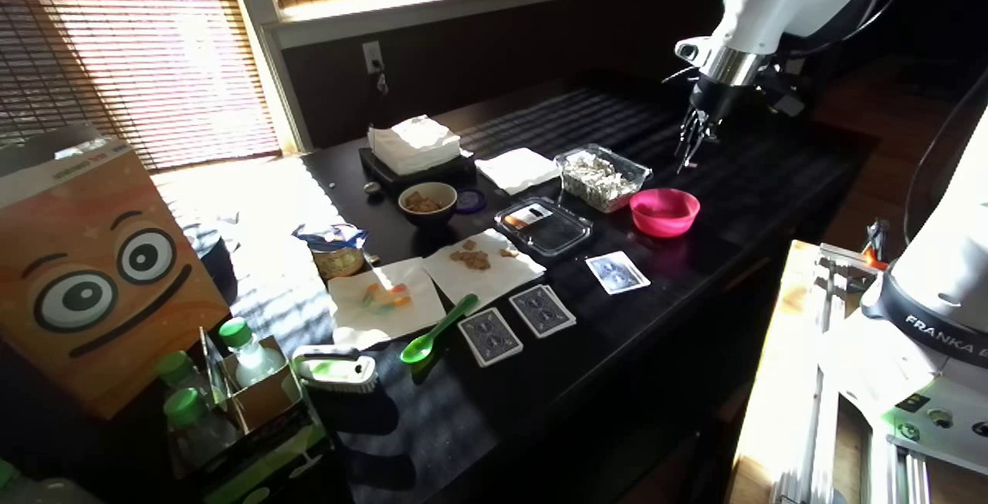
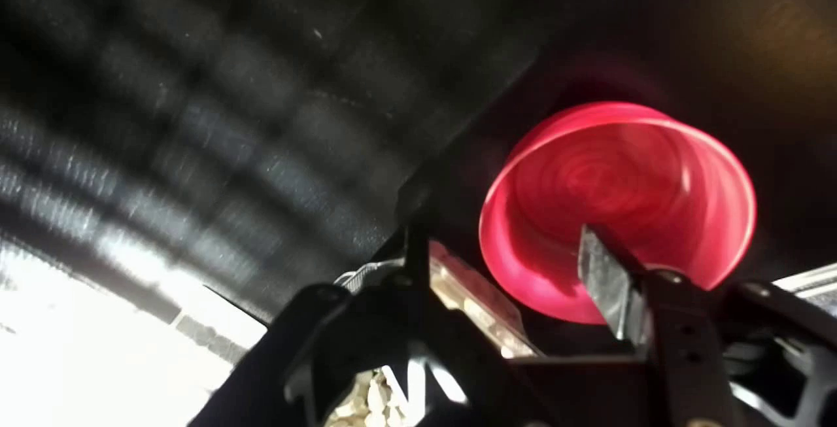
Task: Move the objects from the pink bowl into the glass bowl
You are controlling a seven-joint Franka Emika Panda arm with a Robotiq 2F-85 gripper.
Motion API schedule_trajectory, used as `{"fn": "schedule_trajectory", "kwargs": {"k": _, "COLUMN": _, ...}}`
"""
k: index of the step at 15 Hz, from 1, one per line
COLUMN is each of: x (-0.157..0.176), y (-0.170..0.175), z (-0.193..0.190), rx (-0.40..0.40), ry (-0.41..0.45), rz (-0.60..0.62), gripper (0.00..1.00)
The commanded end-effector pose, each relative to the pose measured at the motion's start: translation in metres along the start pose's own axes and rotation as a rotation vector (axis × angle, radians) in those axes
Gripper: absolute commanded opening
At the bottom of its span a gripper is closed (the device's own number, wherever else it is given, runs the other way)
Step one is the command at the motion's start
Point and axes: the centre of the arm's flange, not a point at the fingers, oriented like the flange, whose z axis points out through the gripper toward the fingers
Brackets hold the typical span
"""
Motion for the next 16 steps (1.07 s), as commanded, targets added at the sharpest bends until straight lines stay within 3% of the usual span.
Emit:
{"fn": "schedule_trajectory", "kwargs": {"k": 1, "x": 0.031, "y": 0.017, "z": -0.050, "rx": 0.075, "ry": 0.006, "rz": 0.027, "gripper": 0.92}}
{"fn": "schedule_trajectory", "kwargs": {"k": 2, "x": 0.038, "y": 0.017, "z": -0.056, "rx": 0.089, "ry": 0.011, "rz": 0.056, "gripper": 0.98}}
{"fn": "schedule_trajectory", "kwargs": {"k": 5, "x": 0.058, "y": 0.015, "z": -0.065, "rx": 0.095, "ry": 0.014, "rz": 0.218, "gripper": 1.00}}
{"fn": "schedule_trajectory", "kwargs": {"k": 9, "x": 0.075, "y": 0.006, "z": -0.068, "rx": -0.019, "ry": -0.018, "rz": 0.400, "gripper": 1.00}}
{"fn": "schedule_trajectory", "kwargs": {"k": 16, "x": 0.078, "y": -0.012, "z": -0.080, "rx": -0.031, "ry": -0.044, "rz": 0.504, "gripper": 1.00}}
